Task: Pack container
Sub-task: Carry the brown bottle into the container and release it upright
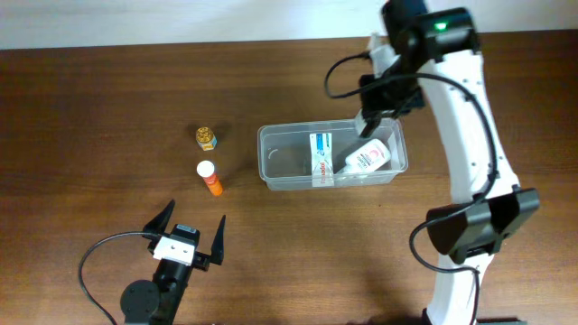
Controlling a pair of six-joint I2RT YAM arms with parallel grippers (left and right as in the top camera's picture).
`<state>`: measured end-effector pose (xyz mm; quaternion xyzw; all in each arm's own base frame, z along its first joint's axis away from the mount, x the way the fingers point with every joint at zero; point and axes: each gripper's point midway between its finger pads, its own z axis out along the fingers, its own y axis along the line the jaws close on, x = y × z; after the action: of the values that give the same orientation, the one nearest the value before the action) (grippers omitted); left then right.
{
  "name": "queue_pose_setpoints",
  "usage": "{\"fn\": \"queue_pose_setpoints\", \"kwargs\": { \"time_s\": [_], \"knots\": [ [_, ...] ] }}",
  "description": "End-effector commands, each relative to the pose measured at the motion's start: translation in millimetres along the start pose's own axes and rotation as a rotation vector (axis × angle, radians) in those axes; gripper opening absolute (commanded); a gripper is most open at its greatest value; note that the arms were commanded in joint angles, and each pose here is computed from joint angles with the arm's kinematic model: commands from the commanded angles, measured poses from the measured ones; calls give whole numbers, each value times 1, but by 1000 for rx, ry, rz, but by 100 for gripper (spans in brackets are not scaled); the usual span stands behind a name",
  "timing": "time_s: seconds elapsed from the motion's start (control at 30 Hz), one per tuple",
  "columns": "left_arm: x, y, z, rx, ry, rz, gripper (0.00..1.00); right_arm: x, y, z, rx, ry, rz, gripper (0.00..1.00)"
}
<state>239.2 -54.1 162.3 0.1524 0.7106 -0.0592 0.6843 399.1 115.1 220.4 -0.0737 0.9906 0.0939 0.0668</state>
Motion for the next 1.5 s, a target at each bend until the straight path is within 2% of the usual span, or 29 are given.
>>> {"fn": "queue_pose_setpoints", "kwargs": {
  "time_s": [0.0,0.33,0.77,1.03,1.2,1.47],
  "knots": [
    [2,2,0,-11,9,11,99,0,12,16,-3,5,0,24],
    [2,2,0,-11,9,11,99,0,9,80,-1,42,45,24],
    [2,2,0,-11,9,11,99,0,3,122,-2,31,93,24],
    [2,2,0,-11,9,11,99,-2,12,136,-9,10,67,24],
    [2,2,0,-11,9,11,100,-3,17,138,-10,4,52,28],
    [2,2,0,-11,9,11,99,0,9,141,36,10,64,29]
  ]
}}
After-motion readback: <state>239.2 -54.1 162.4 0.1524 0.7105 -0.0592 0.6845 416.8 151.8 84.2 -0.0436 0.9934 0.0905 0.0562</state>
